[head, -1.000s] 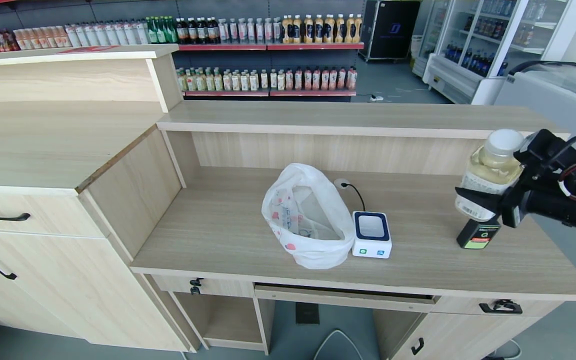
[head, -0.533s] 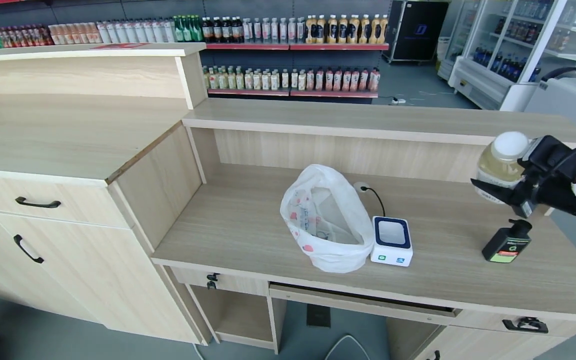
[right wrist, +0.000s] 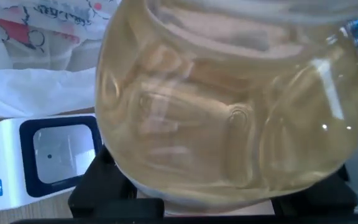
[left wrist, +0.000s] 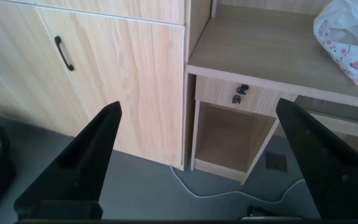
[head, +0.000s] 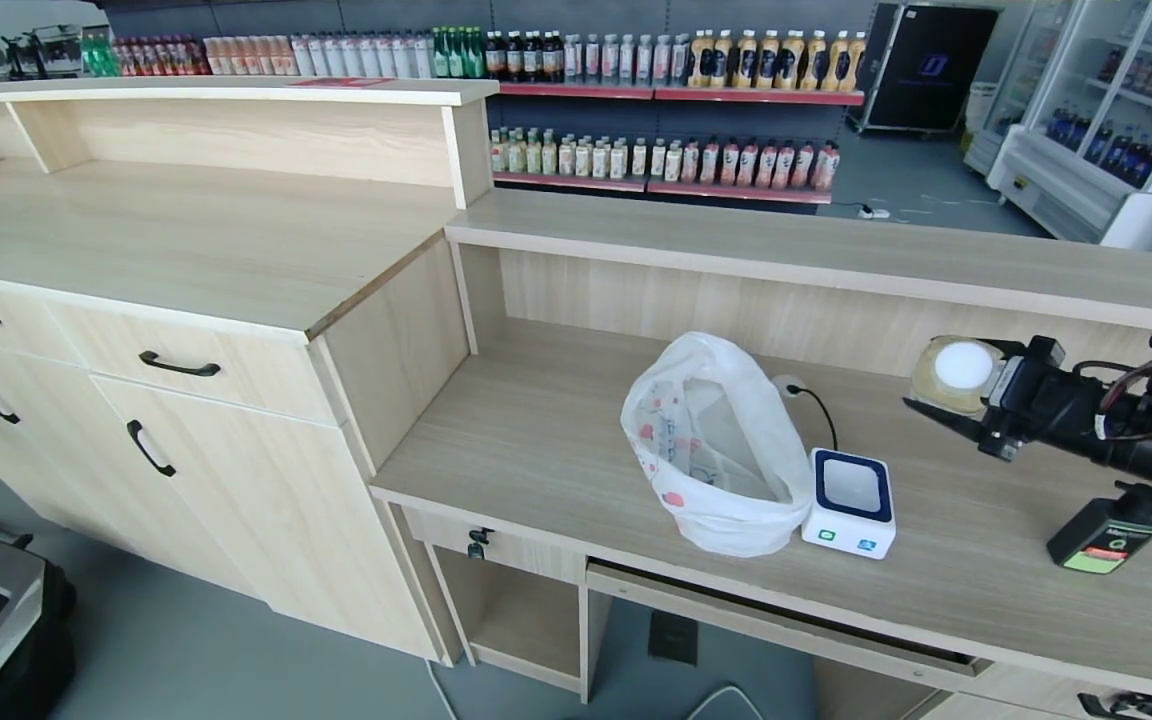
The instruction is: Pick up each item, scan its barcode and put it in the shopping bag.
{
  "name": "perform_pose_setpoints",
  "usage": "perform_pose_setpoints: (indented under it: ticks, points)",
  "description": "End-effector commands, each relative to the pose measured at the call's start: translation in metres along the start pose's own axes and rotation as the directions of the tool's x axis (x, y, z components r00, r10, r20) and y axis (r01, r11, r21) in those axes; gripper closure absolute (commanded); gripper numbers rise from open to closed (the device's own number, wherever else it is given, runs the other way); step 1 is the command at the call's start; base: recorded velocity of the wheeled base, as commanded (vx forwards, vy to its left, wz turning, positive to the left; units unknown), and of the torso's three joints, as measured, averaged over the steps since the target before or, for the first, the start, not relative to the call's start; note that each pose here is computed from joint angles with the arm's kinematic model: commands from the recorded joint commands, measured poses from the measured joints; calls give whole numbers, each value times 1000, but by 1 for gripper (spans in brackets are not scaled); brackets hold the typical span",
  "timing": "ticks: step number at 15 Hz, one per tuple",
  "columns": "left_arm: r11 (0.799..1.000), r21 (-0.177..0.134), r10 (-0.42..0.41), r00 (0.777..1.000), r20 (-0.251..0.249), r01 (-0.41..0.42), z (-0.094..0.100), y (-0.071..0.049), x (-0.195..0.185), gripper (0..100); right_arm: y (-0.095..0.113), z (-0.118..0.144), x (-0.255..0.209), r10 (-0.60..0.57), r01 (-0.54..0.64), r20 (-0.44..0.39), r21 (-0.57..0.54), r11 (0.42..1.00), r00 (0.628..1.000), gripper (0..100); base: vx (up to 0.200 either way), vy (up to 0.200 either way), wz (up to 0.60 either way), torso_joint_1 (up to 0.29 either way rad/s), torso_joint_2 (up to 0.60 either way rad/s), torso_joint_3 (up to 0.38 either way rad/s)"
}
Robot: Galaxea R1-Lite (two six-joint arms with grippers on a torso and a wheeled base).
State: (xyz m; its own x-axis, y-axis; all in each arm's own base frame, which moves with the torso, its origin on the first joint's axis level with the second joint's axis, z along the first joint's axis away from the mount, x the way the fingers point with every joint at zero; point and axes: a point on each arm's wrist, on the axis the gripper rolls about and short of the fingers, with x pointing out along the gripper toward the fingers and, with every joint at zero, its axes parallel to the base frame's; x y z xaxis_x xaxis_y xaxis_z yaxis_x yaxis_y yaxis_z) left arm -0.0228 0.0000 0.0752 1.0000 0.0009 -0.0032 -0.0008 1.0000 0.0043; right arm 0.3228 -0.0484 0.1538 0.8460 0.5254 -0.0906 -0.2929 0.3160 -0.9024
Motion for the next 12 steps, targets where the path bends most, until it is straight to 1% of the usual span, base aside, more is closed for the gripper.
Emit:
perform_pose_setpoints:
  ticks: [1, 6, 12]
  points:
    - [1000, 0, 1, 1000, -1, -1, 0, 0, 0, 0, 18, -19, 10, 53, -53, 10, 30, 998, 999, 100, 0, 0, 0, 0, 0, 0]
    - [1000, 0, 1, 1000, -1, -1, 0, 0, 0, 0, 35, -33, 20, 91, -93, 67, 41, 995, 994, 100, 0, 0, 0, 0, 0, 0]
    - [1000, 0, 1, 1000, -1, -1, 0, 0, 0, 0, 49, -48, 26, 116, -117, 68, 9, 993, 991, 100, 0, 0, 0, 0, 0, 0]
